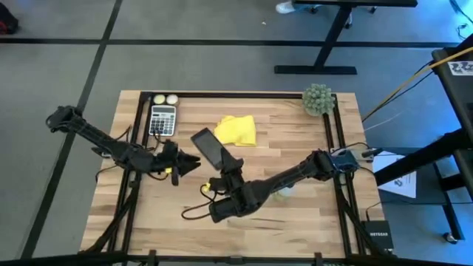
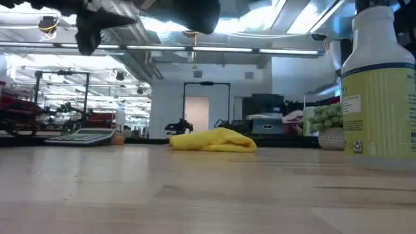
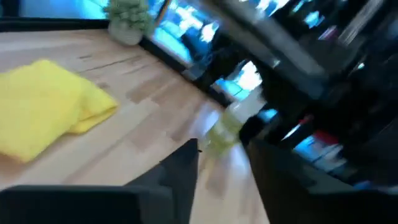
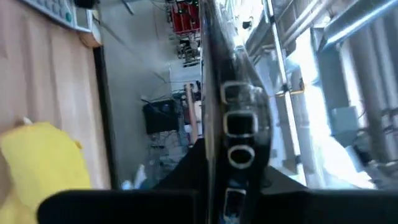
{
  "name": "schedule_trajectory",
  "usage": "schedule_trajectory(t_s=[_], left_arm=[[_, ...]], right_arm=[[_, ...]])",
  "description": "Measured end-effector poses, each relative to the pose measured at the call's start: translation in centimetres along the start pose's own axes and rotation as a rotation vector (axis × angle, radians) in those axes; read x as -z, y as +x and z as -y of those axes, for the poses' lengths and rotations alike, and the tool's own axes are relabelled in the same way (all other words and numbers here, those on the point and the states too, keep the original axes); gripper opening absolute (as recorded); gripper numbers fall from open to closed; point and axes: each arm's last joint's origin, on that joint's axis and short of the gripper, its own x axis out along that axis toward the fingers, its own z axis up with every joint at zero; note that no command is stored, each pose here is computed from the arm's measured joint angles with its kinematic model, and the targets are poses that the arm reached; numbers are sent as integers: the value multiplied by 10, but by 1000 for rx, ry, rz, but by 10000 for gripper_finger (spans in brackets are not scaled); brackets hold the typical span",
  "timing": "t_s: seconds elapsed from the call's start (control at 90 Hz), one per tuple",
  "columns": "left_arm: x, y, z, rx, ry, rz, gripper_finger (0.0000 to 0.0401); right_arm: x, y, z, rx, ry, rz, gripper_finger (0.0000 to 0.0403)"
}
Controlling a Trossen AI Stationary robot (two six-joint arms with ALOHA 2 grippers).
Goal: Apply microfiber cloth
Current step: Spray the front of the black cellphone using the white spray bottle
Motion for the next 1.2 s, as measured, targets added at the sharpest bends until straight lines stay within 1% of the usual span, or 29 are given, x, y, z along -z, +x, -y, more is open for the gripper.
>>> schedule_trajectory(t_s=[0.078,0.167,0.267,0.367,0.467,0.533,0.8,0.889,0.967,1.044,1.122,1.2], left_arm=[[-7,1,4,60,-42,43,173],[-11,0,8,94,-74,82,191],[-11,0,8,94,-98,83,203],[-10,2,6,67,-118,89,209],[-9,5,4,25,-121,110,210],[-9,7,2,7,-123,116,210],[-13,19,-10,-56,-203,156,210],[-12,21,-11,-61,-208,163,210],[-13,23,-11,-57,-206,176,210],[-13,25,-11,-56,-197,185,210],[-13,26,-13,-68,-202,186,201],[-13,27,-14,-72,-210,193,180]], right_arm=[[0,0,0,0,-20,0,14],[0,0,0,0,-33,-1,14],[0,0,0,0,-49,-1,14],[-1,0,0,0,-58,-1,14],[-3,0,1,0,-80,0,14],[-6,-1,1,0,-73,2,14],[-13,-2,2,-19,-97,13,14],[-14,-3,1,-35,-89,21,14],[-17,-3,0,-67,-53,38,14],[-19,-3,0,-68,-25,40,14],[-20,-3,-1,-57,-39,35,14],[-20,-3,-1,-58,-36,36,19]])
